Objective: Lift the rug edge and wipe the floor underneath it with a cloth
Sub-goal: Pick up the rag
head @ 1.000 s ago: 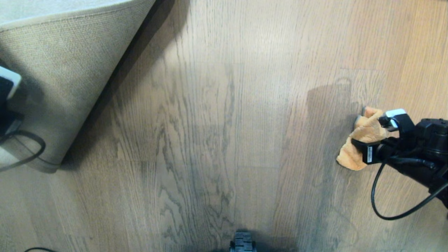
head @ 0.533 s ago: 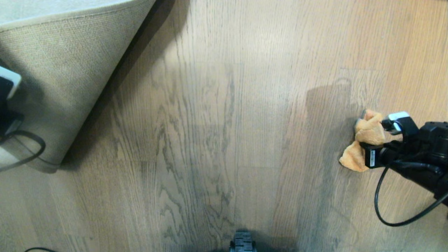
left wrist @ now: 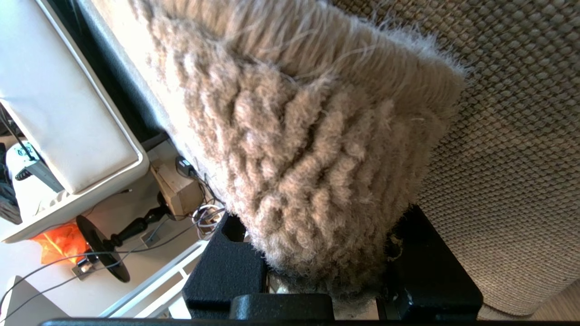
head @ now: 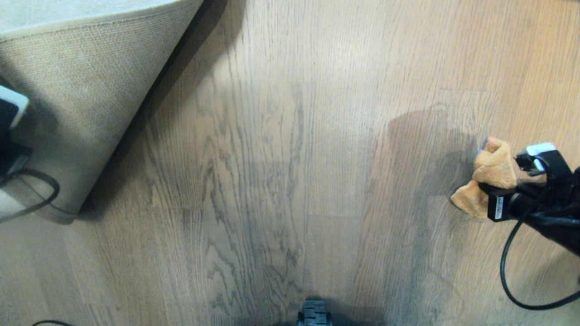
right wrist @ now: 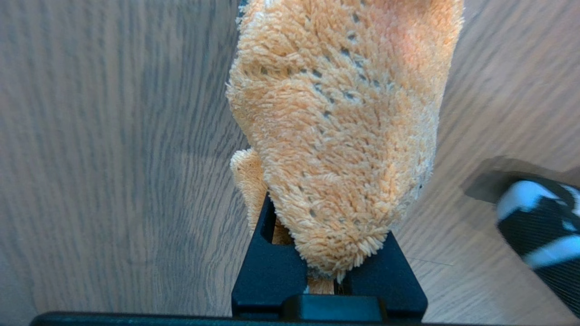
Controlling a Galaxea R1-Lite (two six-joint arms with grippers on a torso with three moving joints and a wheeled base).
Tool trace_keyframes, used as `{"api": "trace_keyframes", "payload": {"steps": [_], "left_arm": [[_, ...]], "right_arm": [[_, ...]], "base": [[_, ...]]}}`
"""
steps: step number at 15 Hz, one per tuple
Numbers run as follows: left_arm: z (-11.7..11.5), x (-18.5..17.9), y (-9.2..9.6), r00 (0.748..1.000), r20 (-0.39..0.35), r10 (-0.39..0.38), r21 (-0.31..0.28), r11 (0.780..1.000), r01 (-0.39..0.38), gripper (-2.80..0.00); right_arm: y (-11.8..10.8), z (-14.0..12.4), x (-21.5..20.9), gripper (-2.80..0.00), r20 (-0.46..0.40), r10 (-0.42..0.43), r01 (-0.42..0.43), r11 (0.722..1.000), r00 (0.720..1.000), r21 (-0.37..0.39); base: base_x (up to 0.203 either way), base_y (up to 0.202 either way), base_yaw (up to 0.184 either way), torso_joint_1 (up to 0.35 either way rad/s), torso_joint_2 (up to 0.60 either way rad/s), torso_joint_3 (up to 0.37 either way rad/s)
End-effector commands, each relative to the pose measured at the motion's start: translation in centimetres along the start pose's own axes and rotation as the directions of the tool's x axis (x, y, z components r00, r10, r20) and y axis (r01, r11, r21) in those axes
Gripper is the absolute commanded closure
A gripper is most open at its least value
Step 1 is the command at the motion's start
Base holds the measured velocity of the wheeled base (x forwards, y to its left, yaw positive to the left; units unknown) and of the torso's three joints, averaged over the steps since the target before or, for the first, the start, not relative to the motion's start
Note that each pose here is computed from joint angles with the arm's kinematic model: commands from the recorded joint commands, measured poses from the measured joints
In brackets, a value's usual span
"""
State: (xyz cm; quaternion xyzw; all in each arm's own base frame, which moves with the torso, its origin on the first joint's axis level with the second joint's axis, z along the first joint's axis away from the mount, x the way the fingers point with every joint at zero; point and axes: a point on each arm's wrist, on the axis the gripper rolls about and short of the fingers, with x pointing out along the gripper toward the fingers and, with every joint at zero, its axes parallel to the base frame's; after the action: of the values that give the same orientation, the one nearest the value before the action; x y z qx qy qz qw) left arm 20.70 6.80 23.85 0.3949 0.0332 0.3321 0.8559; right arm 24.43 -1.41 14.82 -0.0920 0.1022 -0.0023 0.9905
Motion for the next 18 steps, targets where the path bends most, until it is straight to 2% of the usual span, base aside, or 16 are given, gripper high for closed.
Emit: {"api": "trace_keyframes", "payload": {"steps": [1,4,10,14,18], "left_arm": [[0.0,0.0,0.1,1.000,0.002,0.006,0.002,1.000,-0.006,0.00],[0.0,0.0,0.1,1.000,0.002,0.007,0.002,1.000,-0.007,0.00],[-0.1,-0.1,0.0,1.000,-0.001,0.003,0.000,1.000,-0.003,0.00],[-1.6,-1.2,-1.1,1.000,-0.019,-0.019,0.003,1.000,0.019,0.00],[-1.8,-1.4,-1.2,1.000,-0.013,-0.016,0.001,1.000,0.016,0.00]], "right_arm": [[-0.1,0.8,-2.1,0.00,0.054,-0.008,0.009,1.000,0.999,-0.001],[-0.1,1.3,-3.6,0.00,0.096,-0.017,0.017,1.000,0.995,0.002],[0.0,0.9,-5.2,0.00,0.103,-0.020,0.020,1.000,0.994,0.003],[0.0,0.7,-5.4,0.00,0.097,-0.019,0.019,1.000,0.995,0.004],[0.0,0.8,-5.6,0.00,0.104,-0.022,0.021,1.000,0.994,0.004]], "base": [[0.000,0.000,0.000,0.000,0.00,0.000],[0.000,0.000,0.000,0.000,0.00,0.000],[0.000,0.000,0.000,0.000,0.00,0.000],[0.000,0.000,0.000,0.000,0.00,0.000],[0.000,0.000,0.000,0.000,0.00,0.000]]}}
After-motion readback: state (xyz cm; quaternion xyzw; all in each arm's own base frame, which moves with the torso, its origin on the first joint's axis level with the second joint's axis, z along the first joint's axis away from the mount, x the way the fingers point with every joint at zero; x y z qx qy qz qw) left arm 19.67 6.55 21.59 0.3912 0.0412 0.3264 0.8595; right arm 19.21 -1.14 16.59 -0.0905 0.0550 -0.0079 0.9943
